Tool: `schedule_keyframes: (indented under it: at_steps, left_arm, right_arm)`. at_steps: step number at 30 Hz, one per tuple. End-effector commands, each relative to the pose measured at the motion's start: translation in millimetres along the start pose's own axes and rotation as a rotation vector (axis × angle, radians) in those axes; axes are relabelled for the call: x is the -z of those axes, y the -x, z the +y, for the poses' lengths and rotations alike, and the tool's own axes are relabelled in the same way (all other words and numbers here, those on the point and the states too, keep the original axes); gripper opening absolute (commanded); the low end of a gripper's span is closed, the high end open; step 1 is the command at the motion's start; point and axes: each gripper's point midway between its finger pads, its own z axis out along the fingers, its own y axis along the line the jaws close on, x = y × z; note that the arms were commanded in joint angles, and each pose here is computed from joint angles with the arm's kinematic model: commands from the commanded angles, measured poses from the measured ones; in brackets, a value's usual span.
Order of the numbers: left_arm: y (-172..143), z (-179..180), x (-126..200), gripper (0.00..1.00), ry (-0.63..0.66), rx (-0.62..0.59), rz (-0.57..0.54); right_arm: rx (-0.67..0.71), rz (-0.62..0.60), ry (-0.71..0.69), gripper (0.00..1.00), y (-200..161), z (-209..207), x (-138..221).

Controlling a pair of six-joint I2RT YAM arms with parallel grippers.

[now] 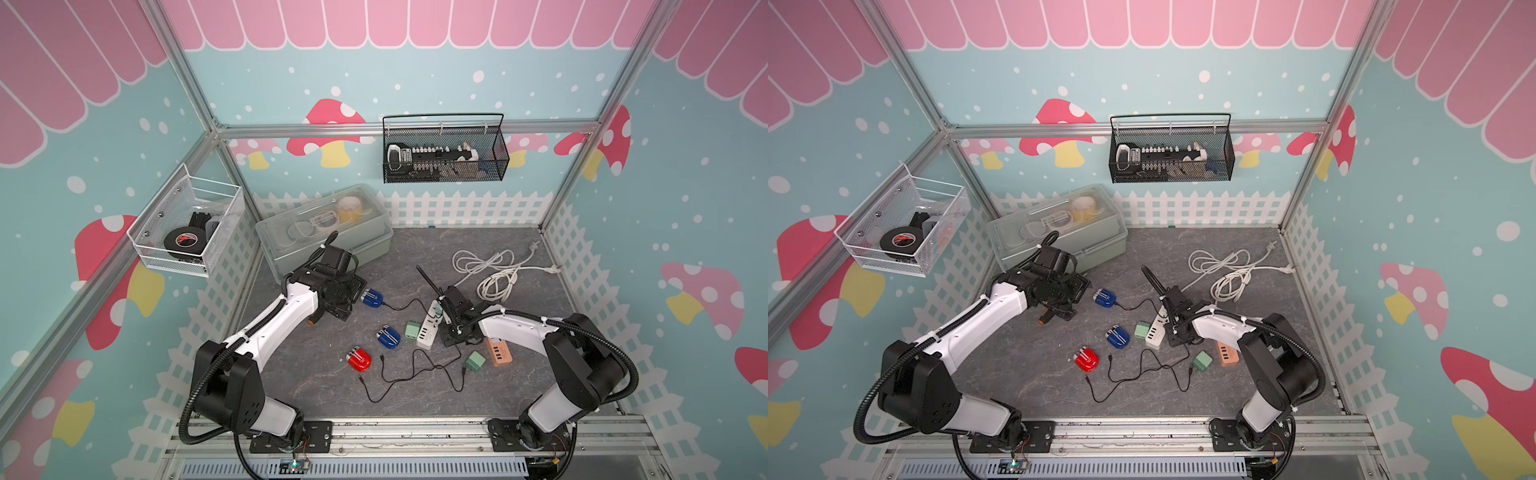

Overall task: Charge the electric shaver
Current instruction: Pick up the charging cable from the center of the board.

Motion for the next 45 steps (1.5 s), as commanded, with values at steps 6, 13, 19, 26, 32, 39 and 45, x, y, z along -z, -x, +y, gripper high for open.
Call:
schedule_keyframes:
  at_steps: [6,13,19,26,32,39,45]
  left_arm:
    - [-1.3,-3.4,12.1,0.82,-0.028,-0.042,0.003]
    - [-4.1,-25.9,24.7,0.83,-0.088,-0.126,0.007]
    - [-19.0,-81.3,52.2,0.82,-0.265,-0.273,0.04]
    - [-44.0,-142.0,98.5,0.78,-0.535,-0.285,0.123]
    - [-78.8,-172.5,123.7,0.79,-0.714,-0.062,0.285]
    - [-115.2,-205.5,129.6,0.82,-0.83,0.167,0.435]
    - [-146.8,-240.2,117.9,0.82,-0.883,0.285,0.564]
  right_arm:
    - [-0.039,-0.061,0.03,0.0,4.9,1.5,46.6]
    - [-0.143,-0.154,0.128,0.0,15.6,6.1,121.9]
    - [-0.3,-0.285,0.256,0.0,70.4,12.1,174.6]
    - [-0.706,-0.519,0.495,0.0,169.8,-7.1,226.0]
    - [-1.066,-0.641,0.631,0.0,215.2,-27.0,245.1]
    - [-1.313,-0.667,0.779,0.0,232.2,-32.2,251.6]
    - [-1.371,-0.633,0.835,0.0,227.9,-27.4,251.8]
